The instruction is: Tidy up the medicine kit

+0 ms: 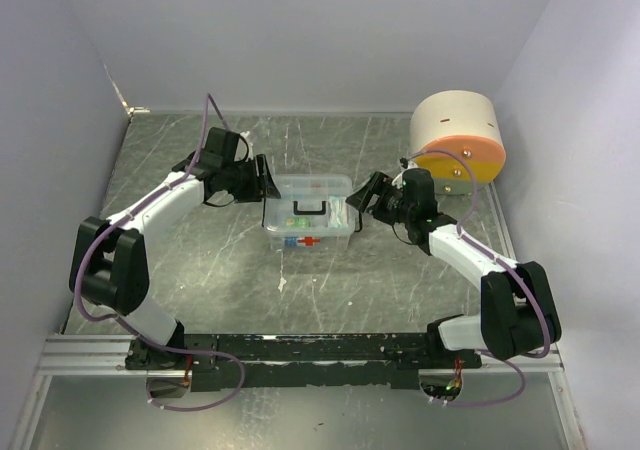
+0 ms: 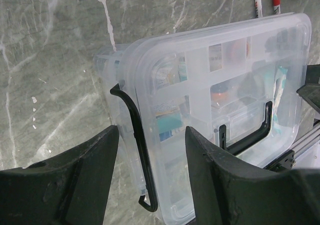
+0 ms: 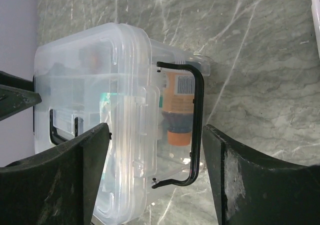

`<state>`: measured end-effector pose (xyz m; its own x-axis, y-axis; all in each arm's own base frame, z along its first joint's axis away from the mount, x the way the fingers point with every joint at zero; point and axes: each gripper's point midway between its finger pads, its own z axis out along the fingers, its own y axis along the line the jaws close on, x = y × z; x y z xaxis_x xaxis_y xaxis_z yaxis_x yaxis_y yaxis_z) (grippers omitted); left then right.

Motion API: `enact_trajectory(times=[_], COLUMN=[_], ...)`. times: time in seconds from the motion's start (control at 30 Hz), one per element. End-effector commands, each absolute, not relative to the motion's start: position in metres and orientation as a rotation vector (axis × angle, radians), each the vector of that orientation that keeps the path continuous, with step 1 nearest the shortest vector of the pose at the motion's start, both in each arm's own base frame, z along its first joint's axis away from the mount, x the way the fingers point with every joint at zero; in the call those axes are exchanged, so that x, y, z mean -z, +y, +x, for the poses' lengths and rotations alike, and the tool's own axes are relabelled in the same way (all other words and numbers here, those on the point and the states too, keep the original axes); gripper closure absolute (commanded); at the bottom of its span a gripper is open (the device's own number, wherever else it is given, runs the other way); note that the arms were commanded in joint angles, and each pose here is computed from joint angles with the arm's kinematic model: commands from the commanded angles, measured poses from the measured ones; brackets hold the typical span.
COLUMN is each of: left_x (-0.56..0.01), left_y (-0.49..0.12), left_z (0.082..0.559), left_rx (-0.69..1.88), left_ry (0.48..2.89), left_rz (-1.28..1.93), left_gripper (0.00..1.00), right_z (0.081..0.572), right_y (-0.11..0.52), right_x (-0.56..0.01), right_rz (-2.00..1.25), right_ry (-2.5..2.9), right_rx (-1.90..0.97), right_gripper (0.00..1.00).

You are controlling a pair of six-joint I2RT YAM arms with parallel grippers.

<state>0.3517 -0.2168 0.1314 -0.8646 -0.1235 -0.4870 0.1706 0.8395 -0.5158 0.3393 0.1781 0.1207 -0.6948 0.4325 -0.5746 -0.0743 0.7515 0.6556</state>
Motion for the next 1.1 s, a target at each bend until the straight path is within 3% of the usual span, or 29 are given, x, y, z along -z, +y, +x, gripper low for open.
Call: enact_trajectory(times=[0.0,0.2,0.4,0.53,0.7,1.07], left_x=[-0.12,-0.136,-0.171,-0.184,-0.198,-0.188], left_y=[-0.216,-0.208,-0.188,-0.185,-0.202,-0.255], left_z=[0.349,0.363,0.382,0.389,0.387,0.34], left_rx=[0.748,0.654,0.447,0.355,0.33,0.347], left_ry=[2.548,2.503,2.401,2.373,2.322,2.323], left_rz=[0.065,0.075,0.059,0.064,0.102,0.315], left_gripper=[0.35,0.33,0.28,0.27,0.26,0.36], right_z=[0.337,0.332,0.325,0.311,0.291,0.262], right_y=[0.171,0.172,0.171,0.184,0.207,0.258], right_x=[-0.111,-0.1,-0.107,-0.107,-0.104,-0.11], right_rz=[0.278,0.336,0.363,0.365,0.363,0.309], right_ry=[2.23,2.247,2.209,2.219,2.245,2.247], right_rx=[-0.804,-0.829,-0.839,-0.937,-1.046,-1.199], right_gripper=[0.27,0.44,0.44,0.62,0.73,0.74])
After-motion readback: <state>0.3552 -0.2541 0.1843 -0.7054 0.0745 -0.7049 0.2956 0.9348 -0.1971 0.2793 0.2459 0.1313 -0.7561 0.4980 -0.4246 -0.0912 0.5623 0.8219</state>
